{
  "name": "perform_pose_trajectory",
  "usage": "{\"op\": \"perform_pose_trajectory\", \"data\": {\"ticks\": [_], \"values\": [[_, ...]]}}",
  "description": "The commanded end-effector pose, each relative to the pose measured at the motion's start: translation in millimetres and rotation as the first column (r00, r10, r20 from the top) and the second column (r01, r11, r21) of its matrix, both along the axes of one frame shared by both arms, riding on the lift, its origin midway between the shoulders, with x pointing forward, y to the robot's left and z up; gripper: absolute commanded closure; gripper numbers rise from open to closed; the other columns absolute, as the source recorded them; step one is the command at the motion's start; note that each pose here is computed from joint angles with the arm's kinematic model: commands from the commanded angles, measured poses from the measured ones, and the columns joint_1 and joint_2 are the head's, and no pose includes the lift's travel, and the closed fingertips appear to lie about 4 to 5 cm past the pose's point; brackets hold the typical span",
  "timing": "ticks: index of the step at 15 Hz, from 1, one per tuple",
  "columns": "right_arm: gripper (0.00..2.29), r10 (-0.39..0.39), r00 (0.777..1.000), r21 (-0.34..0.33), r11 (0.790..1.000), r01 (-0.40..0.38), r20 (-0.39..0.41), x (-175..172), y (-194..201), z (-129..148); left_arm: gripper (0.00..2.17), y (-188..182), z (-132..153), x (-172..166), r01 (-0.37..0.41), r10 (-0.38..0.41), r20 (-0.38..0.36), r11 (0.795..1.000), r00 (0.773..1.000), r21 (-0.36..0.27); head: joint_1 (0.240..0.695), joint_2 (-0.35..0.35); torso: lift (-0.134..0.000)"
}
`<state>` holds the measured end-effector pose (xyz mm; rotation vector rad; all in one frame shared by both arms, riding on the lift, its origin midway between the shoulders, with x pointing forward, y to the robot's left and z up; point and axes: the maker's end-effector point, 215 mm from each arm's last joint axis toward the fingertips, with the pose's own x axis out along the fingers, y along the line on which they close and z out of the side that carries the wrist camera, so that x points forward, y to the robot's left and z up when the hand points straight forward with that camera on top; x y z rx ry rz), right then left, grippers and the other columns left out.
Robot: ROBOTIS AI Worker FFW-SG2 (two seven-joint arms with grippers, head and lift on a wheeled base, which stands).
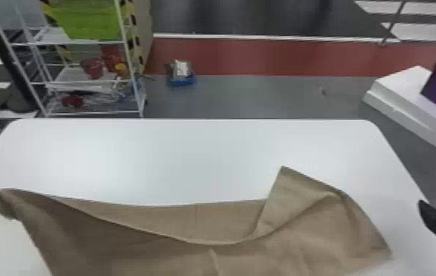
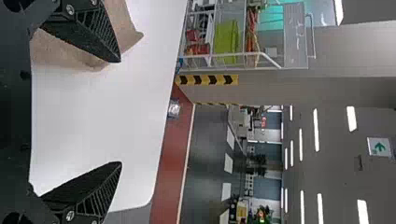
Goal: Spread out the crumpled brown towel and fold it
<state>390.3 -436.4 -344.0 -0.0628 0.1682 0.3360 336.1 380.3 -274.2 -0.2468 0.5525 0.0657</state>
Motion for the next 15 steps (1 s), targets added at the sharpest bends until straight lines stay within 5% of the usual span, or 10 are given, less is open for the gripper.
{"op": "perform_pose_trajectory", "data": {"ticks": [1, 5, 10, 13, 15], "values": [[0.07, -0.043, 0.999, -0.010, 0.999, 0.043, 0.011, 6, -12, 2, 1.88, -3, -4, -1, 0.003, -0.004, -0.014, 1.000, 1.000, -0.009, 0.695, -0.077, -0.124], [0.21, -0.005, 1.000, 0.012, 1.000, 0.004, 0.010, 32, 30, -1, 1.88, -7, -5, 0, 0.009, -0.009, -0.017, 1.000, 1.000, -0.006, 0.695, -0.106, -0.124], [0.21, 0.141, 0.990, 0.037, 0.989, -0.140, -0.023, 93, 121, -6, 1.88, -11, -5, -2, 0.018, -0.018, -0.019, 1.000, 1.000, -0.001, 0.695, -0.006, -0.124], [0.22, 0.235, 0.965, 0.020, 0.972, -0.234, -0.115, 123, 197, -34, 1.88, -17, -4, 1, 0.029, -0.029, -0.019, 1.000, 0.999, 0.008, 0.695, 0.084, -0.124], [0.22, 0.233, 0.938, 0.028, 0.972, -0.234, -0.258, 127, 211, -63, 1.88, -25, -3, 5, 0.047, -0.047, -0.021, 0.999, 0.999, 0.023, 0.695, 0.129, -0.124]]}}
